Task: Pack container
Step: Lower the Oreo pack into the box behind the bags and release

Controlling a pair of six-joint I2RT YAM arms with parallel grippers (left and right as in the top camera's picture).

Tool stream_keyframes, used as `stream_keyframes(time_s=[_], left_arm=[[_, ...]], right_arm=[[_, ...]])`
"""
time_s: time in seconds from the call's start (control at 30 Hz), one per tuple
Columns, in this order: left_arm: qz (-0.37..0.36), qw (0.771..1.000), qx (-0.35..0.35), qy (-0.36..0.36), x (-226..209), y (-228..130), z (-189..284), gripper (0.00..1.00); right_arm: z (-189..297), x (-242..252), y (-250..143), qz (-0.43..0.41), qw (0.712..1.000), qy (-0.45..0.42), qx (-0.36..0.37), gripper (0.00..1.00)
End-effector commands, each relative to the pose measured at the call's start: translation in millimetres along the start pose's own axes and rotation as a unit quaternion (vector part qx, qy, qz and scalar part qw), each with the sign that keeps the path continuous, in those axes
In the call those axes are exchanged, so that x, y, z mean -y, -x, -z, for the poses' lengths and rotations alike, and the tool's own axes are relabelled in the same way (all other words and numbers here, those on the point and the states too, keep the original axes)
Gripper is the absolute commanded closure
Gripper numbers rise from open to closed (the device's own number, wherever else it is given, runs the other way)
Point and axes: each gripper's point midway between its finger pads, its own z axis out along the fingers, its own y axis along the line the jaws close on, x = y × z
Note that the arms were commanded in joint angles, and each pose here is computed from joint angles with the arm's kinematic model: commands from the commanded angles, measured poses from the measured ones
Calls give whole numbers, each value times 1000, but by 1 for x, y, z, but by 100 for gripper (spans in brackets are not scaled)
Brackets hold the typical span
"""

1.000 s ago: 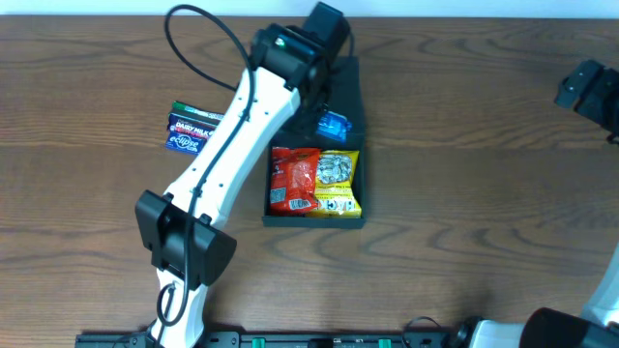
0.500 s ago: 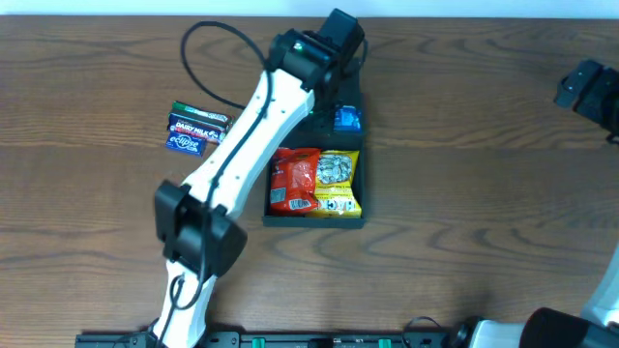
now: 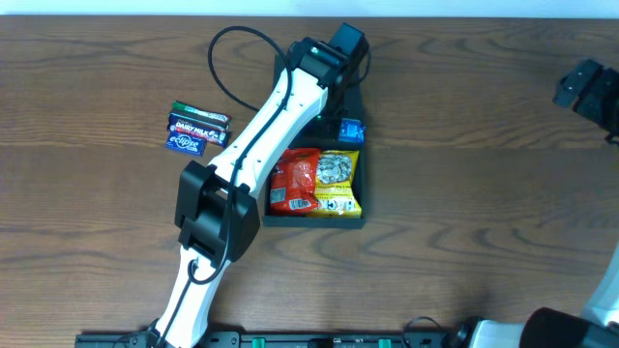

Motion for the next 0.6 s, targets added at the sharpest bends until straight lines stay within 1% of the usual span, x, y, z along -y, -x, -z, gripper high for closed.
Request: stream_keyframes(time_s=[0.0, 0.3, 0.57], left_arm=[[2, 1000, 8, 17, -6, 4, -4, 94], [-4, 998, -3, 56, -18, -2, -22, 94], [-7, 996, 11, 92, -35, 4, -22, 94]], right_arm=[[5, -4, 3, -3, 1000, 5, 7, 1], [5, -4, 2, -4, 1000, 5, 5, 1], [5, -4, 2, -3, 1000, 5, 6, 1]])
